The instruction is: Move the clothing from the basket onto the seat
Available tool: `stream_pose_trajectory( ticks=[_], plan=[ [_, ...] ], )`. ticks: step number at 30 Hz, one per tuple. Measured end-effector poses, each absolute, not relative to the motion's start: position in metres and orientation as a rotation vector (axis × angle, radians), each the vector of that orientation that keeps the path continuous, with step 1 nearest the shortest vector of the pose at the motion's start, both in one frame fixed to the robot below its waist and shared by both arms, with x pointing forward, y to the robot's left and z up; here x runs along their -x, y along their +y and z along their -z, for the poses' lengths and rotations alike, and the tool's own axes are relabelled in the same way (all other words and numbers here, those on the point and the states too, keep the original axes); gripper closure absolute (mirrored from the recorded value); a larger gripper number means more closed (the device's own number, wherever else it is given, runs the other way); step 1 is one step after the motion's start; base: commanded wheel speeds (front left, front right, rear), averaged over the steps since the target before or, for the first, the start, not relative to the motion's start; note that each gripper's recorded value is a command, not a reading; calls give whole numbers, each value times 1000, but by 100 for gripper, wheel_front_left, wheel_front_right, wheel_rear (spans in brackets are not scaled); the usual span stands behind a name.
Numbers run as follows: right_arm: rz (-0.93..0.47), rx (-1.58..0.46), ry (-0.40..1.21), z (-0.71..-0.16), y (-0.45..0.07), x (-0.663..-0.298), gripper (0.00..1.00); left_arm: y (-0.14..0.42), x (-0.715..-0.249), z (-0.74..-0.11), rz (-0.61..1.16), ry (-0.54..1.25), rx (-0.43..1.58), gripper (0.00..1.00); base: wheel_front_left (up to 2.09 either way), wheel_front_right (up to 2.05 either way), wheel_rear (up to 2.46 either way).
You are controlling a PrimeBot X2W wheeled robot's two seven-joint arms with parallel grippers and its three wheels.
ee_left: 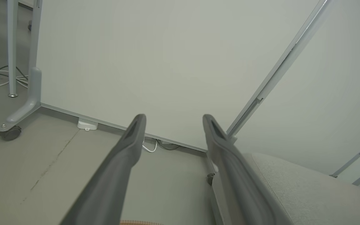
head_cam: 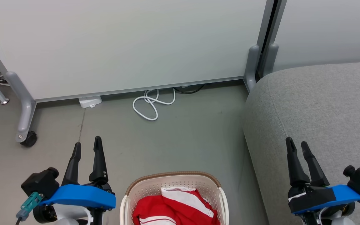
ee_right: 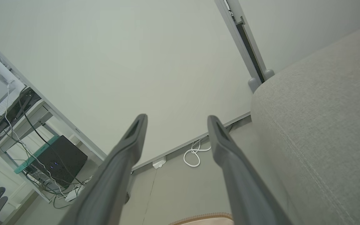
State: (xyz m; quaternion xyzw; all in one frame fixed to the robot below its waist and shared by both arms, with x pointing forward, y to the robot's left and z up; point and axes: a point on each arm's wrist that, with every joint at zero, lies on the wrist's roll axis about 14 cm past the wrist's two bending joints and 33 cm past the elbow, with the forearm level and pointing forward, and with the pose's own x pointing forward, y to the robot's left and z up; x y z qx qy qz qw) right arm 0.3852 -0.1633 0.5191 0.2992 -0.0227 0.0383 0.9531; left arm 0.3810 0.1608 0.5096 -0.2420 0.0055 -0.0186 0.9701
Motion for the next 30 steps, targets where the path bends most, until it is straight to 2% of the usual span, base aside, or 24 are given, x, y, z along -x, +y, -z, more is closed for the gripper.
stream_pose_trajectory(
  ticks=[30],
  plan=[
    [-148, -300, -99, -527, -145, -387, 0, 149, -381, -520, 83, -66, 182, 0, 0, 0, 0]
  ],
)
